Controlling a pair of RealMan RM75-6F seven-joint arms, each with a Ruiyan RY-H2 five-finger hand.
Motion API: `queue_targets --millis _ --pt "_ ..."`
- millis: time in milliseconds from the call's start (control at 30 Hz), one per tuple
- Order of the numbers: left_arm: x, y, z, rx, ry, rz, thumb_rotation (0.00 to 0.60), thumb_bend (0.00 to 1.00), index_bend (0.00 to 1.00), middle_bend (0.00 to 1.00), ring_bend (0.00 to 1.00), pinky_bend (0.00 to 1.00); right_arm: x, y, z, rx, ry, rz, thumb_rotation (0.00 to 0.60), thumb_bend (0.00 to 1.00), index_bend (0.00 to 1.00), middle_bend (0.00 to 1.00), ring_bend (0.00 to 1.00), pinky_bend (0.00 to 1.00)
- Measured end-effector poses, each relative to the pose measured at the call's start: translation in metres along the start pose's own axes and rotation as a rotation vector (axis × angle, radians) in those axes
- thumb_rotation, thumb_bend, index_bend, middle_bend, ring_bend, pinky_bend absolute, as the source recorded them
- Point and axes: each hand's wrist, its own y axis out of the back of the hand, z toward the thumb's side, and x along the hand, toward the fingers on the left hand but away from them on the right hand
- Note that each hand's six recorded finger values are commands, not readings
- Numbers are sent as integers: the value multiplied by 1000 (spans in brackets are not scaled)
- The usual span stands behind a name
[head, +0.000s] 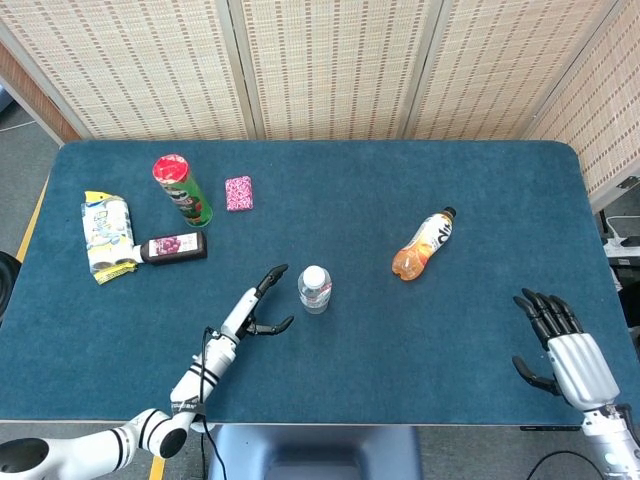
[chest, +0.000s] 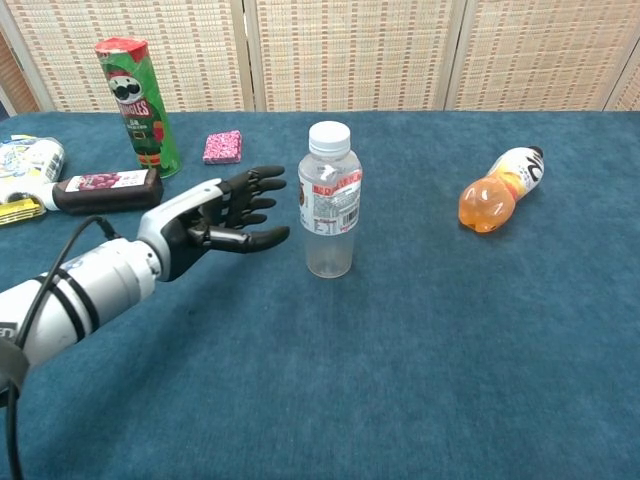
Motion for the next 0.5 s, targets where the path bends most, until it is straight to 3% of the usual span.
queue_targets --millis 500 --pt "34 -32 16 -16 -28 -46 600 319 0 0 0 8 0 5 -8 -19 -20 6 600 260 0 0 0 0"
